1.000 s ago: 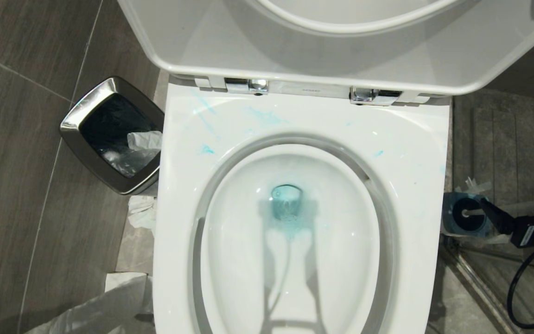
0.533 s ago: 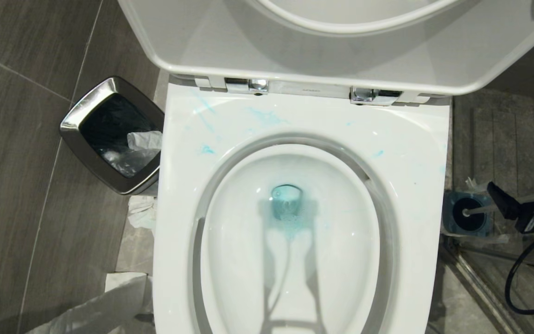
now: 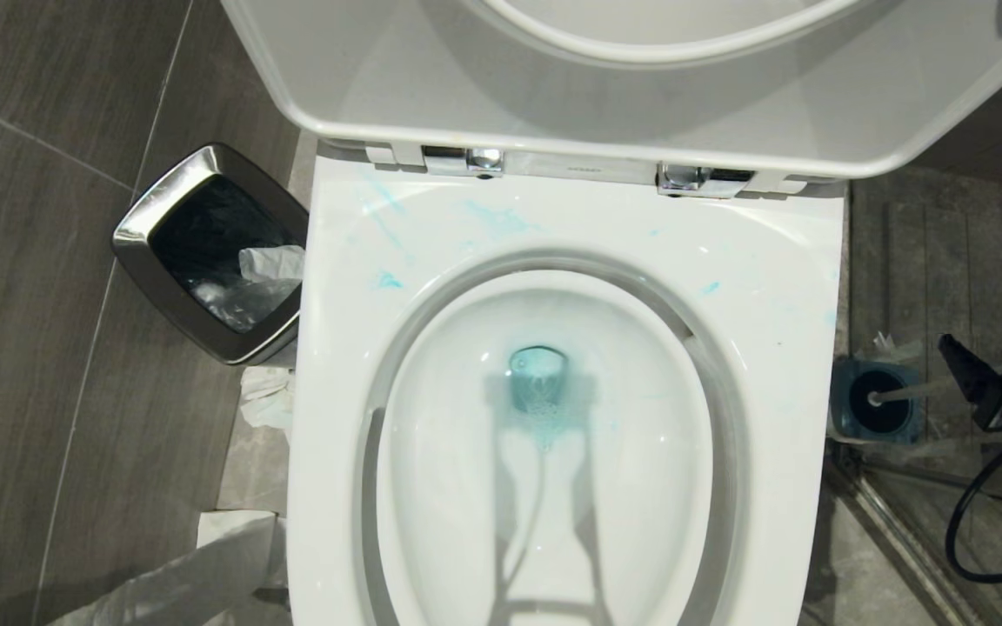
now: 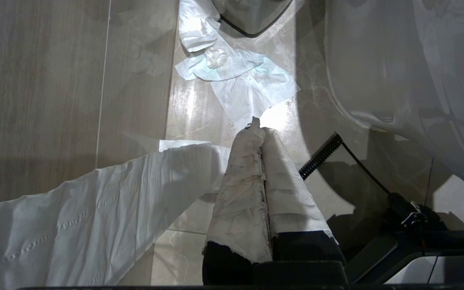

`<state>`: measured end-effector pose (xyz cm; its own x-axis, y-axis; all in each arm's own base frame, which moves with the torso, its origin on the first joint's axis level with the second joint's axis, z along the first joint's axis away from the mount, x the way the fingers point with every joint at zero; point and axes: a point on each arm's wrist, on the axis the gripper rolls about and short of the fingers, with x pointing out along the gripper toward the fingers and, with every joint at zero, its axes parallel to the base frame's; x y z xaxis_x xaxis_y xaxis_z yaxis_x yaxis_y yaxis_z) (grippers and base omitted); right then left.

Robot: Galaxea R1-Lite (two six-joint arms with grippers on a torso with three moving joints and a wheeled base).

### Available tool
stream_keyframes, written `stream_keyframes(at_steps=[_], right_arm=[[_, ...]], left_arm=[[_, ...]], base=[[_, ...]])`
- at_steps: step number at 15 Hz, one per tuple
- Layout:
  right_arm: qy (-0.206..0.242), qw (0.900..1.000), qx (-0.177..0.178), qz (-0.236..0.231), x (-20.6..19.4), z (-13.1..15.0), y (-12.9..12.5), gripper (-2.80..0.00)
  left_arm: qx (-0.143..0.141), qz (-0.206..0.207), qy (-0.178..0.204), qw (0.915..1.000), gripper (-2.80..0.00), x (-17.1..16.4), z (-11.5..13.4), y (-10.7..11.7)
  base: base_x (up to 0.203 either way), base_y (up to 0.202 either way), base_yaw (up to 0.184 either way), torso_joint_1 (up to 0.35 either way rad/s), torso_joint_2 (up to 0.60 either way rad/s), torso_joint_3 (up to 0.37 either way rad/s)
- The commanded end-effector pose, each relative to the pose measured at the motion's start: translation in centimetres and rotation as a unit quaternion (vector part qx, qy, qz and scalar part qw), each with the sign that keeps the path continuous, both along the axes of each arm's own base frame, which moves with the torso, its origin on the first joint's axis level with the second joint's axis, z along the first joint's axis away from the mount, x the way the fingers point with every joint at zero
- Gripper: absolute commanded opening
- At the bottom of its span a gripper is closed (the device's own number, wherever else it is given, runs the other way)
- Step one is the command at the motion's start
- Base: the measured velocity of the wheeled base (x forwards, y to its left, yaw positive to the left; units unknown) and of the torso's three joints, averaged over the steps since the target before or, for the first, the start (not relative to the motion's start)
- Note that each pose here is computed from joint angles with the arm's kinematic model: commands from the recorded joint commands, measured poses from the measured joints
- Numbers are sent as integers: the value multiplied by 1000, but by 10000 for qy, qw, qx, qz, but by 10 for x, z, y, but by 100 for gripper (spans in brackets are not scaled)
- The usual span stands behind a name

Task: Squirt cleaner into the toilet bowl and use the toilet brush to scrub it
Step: Scrub the toilet bowl

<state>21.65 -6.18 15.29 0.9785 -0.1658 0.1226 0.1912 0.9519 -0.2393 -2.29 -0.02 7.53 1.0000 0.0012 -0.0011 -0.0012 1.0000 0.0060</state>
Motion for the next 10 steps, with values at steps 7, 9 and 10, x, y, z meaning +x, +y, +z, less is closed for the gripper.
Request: stream_keyframes(at_steps=[7, 9, 10], right_arm=[[144, 9999, 42, 8, -6, -7, 2, -280], [168, 9999, 35, 14, -7, -8, 2, -280], [200, 9998, 43, 6, -8, -9, 3, -280]], left_arm=[[1, 1, 10, 10000, -280, 0, 0, 0], [1, 1, 10, 10000, -280, 0, 0, 0], [1, 1, 10, 10000, -280, 0, 0, 0]], base=[[0, 0, 0, 0, 0, 0], [0, 0, 0, 0, 0, 0], [0, 0, 0, 0, 0, 0]])
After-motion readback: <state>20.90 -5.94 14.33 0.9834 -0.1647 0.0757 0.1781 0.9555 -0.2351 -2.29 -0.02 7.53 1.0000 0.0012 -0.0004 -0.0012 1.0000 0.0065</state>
